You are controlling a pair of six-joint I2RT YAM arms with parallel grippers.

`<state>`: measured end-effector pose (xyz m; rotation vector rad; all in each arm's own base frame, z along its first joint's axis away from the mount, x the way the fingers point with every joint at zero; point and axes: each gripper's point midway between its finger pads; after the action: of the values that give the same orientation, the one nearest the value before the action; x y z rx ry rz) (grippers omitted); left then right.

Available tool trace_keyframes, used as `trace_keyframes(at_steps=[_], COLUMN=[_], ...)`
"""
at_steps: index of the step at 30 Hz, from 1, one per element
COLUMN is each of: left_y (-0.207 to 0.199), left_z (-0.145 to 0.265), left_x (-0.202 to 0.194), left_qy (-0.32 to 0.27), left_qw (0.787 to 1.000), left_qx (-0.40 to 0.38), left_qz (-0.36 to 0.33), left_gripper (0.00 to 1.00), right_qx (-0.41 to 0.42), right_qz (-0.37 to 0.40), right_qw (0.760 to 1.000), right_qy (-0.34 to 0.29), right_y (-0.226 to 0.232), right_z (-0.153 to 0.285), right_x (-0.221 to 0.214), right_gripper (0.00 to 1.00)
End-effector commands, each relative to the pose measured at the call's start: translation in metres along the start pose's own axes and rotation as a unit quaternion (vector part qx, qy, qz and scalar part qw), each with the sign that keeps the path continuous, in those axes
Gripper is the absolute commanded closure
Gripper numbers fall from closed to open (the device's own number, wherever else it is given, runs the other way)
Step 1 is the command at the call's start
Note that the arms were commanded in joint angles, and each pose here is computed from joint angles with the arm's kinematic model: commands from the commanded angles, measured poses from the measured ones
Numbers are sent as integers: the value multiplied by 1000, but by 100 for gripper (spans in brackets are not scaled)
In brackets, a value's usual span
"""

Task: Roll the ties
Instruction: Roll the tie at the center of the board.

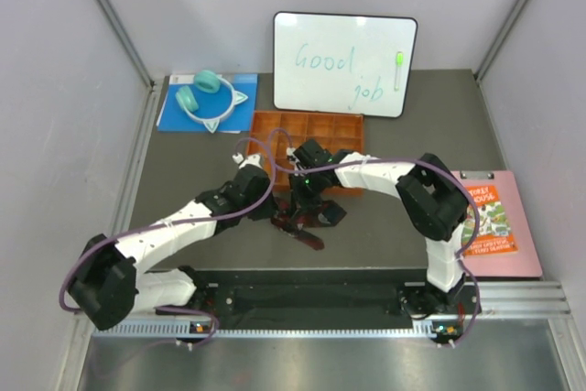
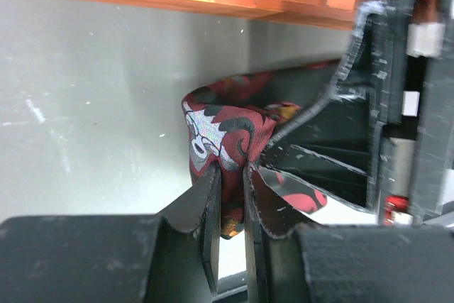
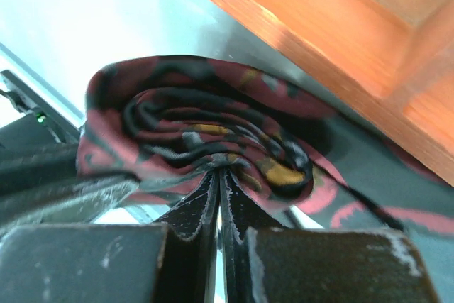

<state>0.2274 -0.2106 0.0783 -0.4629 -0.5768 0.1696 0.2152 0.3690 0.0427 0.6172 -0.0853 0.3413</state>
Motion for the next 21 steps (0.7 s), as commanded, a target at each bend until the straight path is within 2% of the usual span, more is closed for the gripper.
trace_keyframes(at_steps=[1, 11, 21], left_y=[-13, -38, -55], left_z=[23, 32, 1], left_x=[17, 28, 15], left_qy=[-16, -7, 6], left_qw=[999, 999, 998], left_qx=[26, 35, 62], left_qz=[-11, -10, -28], left_gripper=[99, 98, 98], right_qx=[-19, -9, 4], right_qz=[8, 11, 8], right_qw=[1000, 1000, 1000], right_qy=[-21, -20, -15], right_y=[-2, 12, 16], right_z=[-3, -4, -10], right_x=[20, 28, 26], right_gripper=[99, 99, 99])
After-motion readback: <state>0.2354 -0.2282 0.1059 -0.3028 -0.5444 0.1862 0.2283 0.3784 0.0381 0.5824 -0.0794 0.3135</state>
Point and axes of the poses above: each gripper's point midway between its finger pads, its own z axis back along the fingers, its own y axis along the line the jaws close on, x = y × z, and after that the axes turned 3 degrees about z, right-handed
